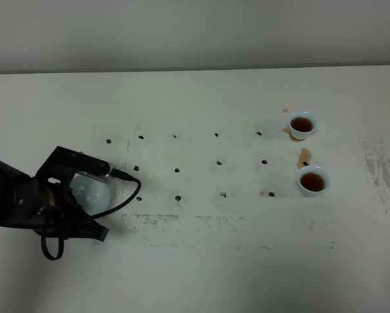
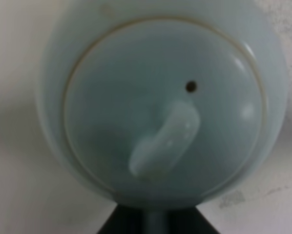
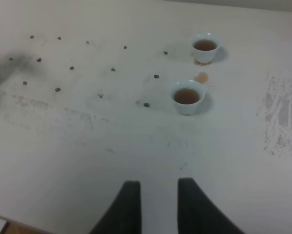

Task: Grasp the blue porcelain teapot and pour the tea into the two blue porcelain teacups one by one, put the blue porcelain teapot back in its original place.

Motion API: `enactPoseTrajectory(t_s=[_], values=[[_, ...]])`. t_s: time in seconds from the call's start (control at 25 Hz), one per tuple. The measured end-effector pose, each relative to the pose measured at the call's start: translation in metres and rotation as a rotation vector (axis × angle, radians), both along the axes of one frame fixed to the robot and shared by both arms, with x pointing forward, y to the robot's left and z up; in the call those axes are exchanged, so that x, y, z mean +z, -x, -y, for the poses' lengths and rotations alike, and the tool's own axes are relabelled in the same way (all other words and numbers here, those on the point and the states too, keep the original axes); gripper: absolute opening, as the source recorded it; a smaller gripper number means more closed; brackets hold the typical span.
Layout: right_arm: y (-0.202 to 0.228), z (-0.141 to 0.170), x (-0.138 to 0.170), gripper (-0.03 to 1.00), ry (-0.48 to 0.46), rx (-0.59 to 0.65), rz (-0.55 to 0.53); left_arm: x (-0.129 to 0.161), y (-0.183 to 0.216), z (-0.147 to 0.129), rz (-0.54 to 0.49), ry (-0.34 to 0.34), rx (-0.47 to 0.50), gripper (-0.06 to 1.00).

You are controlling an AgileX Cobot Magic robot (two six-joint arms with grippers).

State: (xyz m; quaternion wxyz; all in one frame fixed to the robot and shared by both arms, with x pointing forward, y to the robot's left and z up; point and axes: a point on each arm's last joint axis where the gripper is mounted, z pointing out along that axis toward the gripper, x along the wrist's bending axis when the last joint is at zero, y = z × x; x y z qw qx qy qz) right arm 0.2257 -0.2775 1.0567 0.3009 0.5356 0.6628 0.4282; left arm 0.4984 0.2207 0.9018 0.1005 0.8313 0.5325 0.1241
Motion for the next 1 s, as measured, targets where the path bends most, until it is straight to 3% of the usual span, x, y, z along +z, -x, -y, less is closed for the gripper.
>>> enactPoseTrajectory(t_s=[1.0], values=[[0.0000,0.0000,0.0000,0.22,0.000,0.000,0.000,-0.0051,-0.0042,0.0015,0.023,0.000,-0.027,0.09]])
